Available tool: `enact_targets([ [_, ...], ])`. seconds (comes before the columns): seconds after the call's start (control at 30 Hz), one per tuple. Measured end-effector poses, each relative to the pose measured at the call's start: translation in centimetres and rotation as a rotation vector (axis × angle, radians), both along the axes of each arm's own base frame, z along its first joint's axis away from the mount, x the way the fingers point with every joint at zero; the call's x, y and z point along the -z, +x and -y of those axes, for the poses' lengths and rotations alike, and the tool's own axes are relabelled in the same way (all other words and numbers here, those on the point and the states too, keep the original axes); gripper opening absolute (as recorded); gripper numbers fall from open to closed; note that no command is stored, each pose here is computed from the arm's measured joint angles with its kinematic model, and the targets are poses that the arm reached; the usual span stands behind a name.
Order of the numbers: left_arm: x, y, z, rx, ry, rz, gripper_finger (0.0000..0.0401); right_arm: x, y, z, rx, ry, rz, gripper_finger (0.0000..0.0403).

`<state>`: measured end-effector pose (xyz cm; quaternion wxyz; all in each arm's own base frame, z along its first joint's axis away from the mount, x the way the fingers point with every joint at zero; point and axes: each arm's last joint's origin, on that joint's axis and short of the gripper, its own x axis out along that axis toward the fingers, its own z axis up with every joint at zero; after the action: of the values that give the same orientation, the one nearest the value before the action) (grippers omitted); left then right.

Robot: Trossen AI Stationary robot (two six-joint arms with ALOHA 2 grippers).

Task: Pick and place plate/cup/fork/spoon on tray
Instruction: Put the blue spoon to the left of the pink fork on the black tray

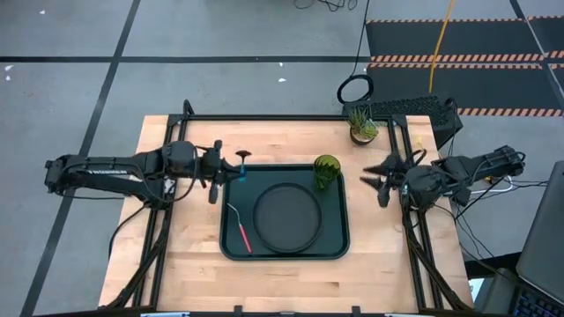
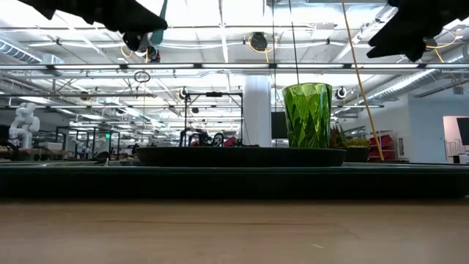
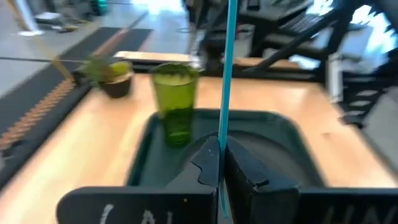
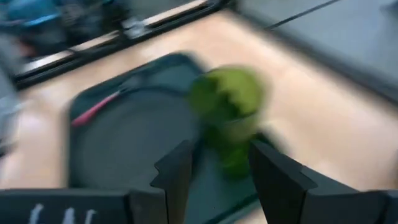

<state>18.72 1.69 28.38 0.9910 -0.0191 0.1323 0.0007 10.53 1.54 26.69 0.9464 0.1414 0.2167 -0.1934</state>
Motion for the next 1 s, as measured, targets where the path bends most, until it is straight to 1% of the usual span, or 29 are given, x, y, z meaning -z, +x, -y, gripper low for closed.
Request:
enact_targets([
  [0.07, -0.2, 0.0, -0.2, 0.045, -0.048, 0.024, 0.0007, 0.7, 0.4, -0.5, -0.099, 0.090, 0.001, 0.0150],
  [0.13, -0.5, 0.0, -0.4, 0.094, -0.104, 0.057, 0.0007, 1.4, 0.8, -0.9, -0.213, 0.150, 0.009, 0.0150],
  [0.2, -0.7, 0.1, -0.6, 0.130, -0.166, 0.069, 0.0007, 2.6, 1.2, -1.4, -0.326, 0.166, 0.004, 0.0151],
  [0.27, -0.6, 0.1, -0.8, 0.143, -0.226, 0.057, 0.0008, 3.8, 1.5, -1.6, -0.385, 0.161, 0.019, 0.0150],
  [0.4, 0.4, 0.0, -1.0, 0.136, -0.325, 0.019, 0.0007, 5.4, 2.0, -1.6, -0.410, 0.093, 0.065, 0.0151],
  [0.47, 1.2, -0.1, -1.0, 0.127, -0.355, -0.005, 0.0007, 5.5, 2.1, -1.4, -0.427, 0.072, 0.062, 0.0150],
  [0.53, 1.4, 0.0, -1.0, 0.126, -0.372, 0.014, 0.0007, 5.4, 2.0, -1.2, -0.419, 0.062, 0.065, 0.0151],
  [0.7, 1.0, 0.0, -1.0, 0.130, -0.372, 0.053, 0.0007, 4.0, 1.7, -0.8, -0.399, 0.061, 0.136, 0.0151],
  [0.73, 1.0, 0.0, -1.0, 0.130, -0.372, 0.053, 0.0007, 3.6, 1.5, -0.7, -0.401, 0.040, 0.152, 0.0151],
  [0.87, 1.0, 0.0, -1.0, 0.131, -0.359, 0.054, 0.0007, 1.3, 0.7, -0.2, -0.420, -0.097, 0.241, 0.0151],
  [1.0, 1.3, 0.0, -1.0, 0.117, -0.323, 0.039, 0.0007, 0.1, -0.3, 0.1, -0.408, -0.115, 0.339, 0.0151],
])
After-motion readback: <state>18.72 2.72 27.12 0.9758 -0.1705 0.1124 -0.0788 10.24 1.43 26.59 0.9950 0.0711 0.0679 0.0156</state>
